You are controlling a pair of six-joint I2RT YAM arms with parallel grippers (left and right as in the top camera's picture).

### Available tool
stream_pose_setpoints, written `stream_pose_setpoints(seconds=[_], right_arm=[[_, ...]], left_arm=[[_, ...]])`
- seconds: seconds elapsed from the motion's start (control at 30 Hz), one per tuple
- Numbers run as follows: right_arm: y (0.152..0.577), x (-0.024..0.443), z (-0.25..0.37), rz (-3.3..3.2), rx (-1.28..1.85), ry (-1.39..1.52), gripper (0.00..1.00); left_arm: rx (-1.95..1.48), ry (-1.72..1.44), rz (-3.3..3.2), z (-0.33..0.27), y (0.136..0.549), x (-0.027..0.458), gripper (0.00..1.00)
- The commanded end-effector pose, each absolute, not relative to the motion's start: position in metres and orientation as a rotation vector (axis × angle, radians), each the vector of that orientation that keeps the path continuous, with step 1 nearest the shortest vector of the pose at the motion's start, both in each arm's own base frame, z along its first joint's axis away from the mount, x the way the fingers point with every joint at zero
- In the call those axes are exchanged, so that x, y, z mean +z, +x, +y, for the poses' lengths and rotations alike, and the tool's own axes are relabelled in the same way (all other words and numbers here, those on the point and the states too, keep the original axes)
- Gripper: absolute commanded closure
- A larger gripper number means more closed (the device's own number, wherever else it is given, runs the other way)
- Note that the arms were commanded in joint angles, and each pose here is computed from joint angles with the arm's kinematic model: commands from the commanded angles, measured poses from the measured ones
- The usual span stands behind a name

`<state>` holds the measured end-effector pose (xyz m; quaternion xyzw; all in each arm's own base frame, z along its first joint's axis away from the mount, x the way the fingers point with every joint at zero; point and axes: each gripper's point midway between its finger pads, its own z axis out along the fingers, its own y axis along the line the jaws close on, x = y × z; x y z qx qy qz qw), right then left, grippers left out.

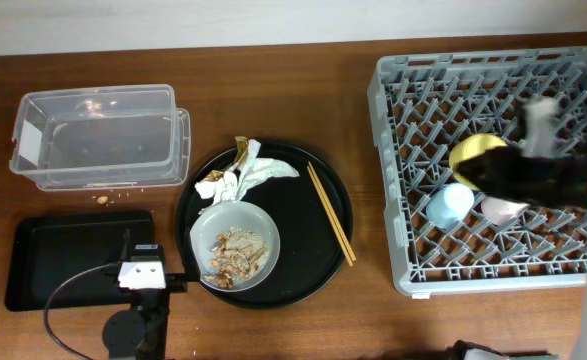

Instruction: Sort waste into correct bins and load items into the dishwasher rack

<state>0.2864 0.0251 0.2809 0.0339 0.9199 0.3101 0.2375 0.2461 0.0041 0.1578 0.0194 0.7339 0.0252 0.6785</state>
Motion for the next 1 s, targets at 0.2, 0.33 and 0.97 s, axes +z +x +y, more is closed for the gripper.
stream_pose_setpoints(seconds=[0.2,0.33,0.97], right_arm=[[0.281,0.291,0.17,2.431,1.024,-0.588,0.54],[0.31,0.231,0.158,2.723,0.576,-0.259,0.52],[0.338,0.058,0.217,2.947,-0.105,-0.298,0.56]], left_arm=[[0.059,0.072,1.647,0.001,0.246,0.157,0.01],[0.059,0.072,1.648,0.001,0.246,0.156,0.01],[0.059,0.072,1.648,0.001,0.246,0.156,0.01]])
